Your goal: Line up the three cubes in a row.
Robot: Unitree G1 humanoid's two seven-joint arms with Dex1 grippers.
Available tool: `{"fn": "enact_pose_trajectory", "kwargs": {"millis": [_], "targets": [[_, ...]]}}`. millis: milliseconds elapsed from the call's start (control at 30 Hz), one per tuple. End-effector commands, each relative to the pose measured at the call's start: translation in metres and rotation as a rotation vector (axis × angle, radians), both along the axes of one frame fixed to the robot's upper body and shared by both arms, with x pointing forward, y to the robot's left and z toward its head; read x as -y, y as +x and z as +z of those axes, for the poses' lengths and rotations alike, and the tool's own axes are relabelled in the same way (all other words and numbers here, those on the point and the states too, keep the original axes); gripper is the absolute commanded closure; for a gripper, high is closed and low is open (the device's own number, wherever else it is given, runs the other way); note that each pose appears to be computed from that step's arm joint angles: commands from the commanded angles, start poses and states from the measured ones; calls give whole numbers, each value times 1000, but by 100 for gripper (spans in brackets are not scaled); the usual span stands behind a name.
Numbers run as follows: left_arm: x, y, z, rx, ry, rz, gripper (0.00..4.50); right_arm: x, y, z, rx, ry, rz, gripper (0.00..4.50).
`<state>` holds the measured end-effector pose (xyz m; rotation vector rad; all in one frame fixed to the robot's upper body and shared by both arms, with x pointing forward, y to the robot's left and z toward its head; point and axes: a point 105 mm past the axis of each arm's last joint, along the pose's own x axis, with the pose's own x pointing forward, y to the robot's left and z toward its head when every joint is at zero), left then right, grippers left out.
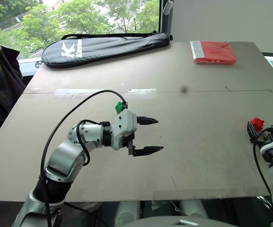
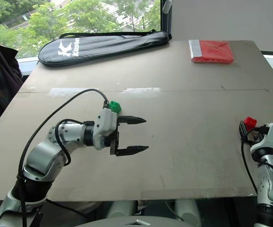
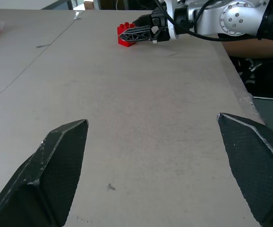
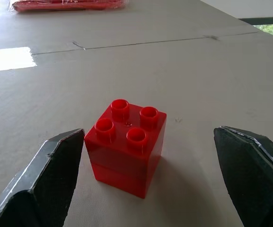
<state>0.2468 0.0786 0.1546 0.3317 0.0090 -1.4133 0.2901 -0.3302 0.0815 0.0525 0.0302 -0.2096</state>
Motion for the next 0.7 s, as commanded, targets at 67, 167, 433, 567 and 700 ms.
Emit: {"fn": "enact_pose_trajectory", "kwargs": {"millis": [67,167,433,567,700], "targets": [[5,-4,12,59,-6,-15,3,5,3,7,31,-15,-41,0],[5,-3,14,59,-11,-9,0,4,4,7,31,-16,-33,116],[0,-2,8,54,-2,4,0,-16,8,8,31,-19,59,322],[-4,-3,4,46,5,9,0,-59,8,8,24,-41,192,322],[-8,-4,1,36,13,14,0,-124,0,6,20,-12,353,322]]}}
